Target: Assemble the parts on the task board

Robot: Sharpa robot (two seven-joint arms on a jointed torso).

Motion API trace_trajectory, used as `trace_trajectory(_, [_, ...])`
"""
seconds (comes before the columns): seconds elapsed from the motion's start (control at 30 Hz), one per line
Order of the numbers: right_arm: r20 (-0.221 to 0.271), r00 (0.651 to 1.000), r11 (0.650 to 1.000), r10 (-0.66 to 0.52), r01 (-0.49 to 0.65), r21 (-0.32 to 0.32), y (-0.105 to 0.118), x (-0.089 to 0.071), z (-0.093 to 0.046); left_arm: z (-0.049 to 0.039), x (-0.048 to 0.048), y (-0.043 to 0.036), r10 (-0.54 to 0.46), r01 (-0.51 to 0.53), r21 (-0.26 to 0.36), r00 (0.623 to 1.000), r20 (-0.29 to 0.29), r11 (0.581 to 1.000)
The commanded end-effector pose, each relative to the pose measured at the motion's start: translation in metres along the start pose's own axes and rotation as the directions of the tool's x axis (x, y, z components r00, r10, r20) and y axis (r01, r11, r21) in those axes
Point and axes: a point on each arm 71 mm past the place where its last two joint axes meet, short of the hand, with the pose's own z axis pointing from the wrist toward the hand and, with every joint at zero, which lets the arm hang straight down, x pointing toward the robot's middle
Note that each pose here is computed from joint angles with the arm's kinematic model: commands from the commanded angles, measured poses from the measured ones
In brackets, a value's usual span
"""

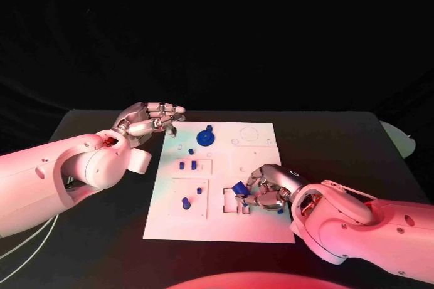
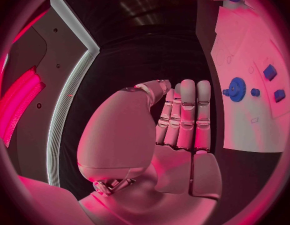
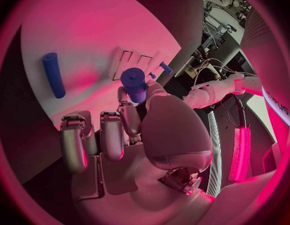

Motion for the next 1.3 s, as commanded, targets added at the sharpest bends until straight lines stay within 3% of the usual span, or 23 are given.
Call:
trace_trajectory(0.03, [-0.079, 0.997, 1.0, -0.003, 0.003, 0.002, 0.002, 0.009, 0.003, 0.0005, 0.003, -0.001, -0.011, 0.011, 0.005, 1.0, -0.021, 1.0])
trace_trajectory(0.83, [-0.098, 0.995, 1.0, -0.022, 0.021, -0.009, 0.008, 0.018, 0.016, -0.0007, 0.0023, -0.0009, -0.012, 0.012, 0.0, 1.0, -0.022, 1.0])
trace_trajectory(1.3, [-0.057, 0.998, 0.999, -0.031, 0.031, -0.008, 0.006, 0.015, 0.018, -0.0012, 0.0018, -0.0009, -0.011, 0.011, -0.002, 1.0, -0.021, 1.0])
